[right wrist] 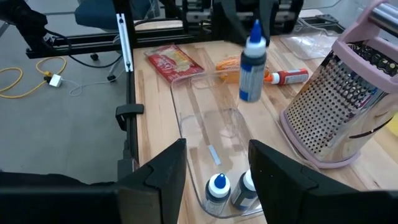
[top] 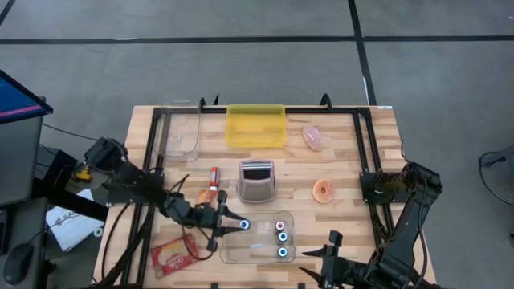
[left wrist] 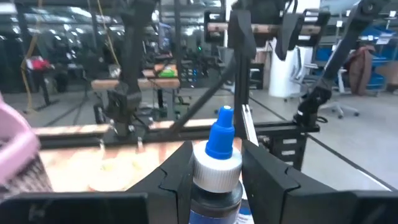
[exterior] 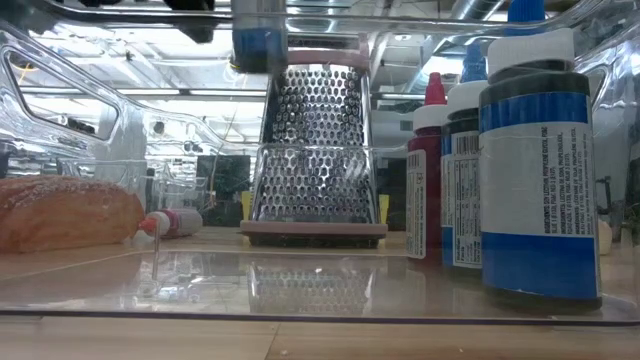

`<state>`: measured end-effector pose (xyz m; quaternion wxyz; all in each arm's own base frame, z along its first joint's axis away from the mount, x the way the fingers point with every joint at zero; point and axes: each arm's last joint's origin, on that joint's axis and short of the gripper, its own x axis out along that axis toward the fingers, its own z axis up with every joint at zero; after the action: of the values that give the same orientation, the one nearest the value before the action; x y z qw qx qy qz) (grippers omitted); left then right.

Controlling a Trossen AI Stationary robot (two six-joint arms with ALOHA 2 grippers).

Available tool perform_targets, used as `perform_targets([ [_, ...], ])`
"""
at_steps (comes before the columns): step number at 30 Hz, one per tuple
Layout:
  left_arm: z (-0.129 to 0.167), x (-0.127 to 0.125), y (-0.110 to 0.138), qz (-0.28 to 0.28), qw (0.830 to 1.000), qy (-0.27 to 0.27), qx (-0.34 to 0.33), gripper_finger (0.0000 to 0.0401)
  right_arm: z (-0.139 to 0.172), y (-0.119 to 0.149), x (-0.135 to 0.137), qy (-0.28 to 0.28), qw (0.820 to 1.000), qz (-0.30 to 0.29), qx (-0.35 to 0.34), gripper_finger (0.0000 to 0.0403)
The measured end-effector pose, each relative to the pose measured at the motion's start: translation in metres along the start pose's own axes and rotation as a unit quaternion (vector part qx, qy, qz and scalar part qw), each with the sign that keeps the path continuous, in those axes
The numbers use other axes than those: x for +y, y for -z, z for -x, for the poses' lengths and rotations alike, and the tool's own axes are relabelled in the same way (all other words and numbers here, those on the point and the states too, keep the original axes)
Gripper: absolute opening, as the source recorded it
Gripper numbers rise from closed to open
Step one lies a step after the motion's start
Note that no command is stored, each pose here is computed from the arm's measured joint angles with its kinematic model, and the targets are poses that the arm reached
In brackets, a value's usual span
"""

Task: Pick & Place Food Item
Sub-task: Put the blue food coloring bottle into the bottom transparent bin

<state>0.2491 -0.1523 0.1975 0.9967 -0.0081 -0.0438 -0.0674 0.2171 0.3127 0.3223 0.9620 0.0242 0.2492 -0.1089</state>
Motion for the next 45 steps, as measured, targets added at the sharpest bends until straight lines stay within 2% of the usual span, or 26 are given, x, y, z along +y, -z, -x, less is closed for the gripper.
perform_targets([
  [10, -0.015, 0.002, 0.028, -0.006, 1.0, -0.003, 0.024, 0.0104, 0.0, 0.0, 0.0, -0.001, 1.0, -0.001, -0.001, 0.0164],
  [16, -0.018, 0.023, 0.032, 0.003, 0.999, -0.035, 0.031, 0.0104, 0.001, 0.0, 0.001, -0.002, 1.0, -0.001, -0.001, 0.0164],
  [22, -0.014, 0.044, 0.043, 0.047, 0.997, -0.026, 0.054, 0.0104, 0.003, 0.001, 0.002, -0.002, 1.0, 0.001, -0.005, 0.0164],
  [35, 0.002, 0.032, 0.052, 0.043, 0.997, 0.0, 0.067, 0.0104, 0.004, 0.002, 0.002, -0.003, 1.0, 0.001, -0.006, 0.0164],
  [45, 0.005, 0.026, 0.054, 0.034, 0.997, -0.002, 0.074, 0.0104, 0.004, 0.002, 0.002, -0.003, 1.0, 0.001, -0.007, 0.0164],
])
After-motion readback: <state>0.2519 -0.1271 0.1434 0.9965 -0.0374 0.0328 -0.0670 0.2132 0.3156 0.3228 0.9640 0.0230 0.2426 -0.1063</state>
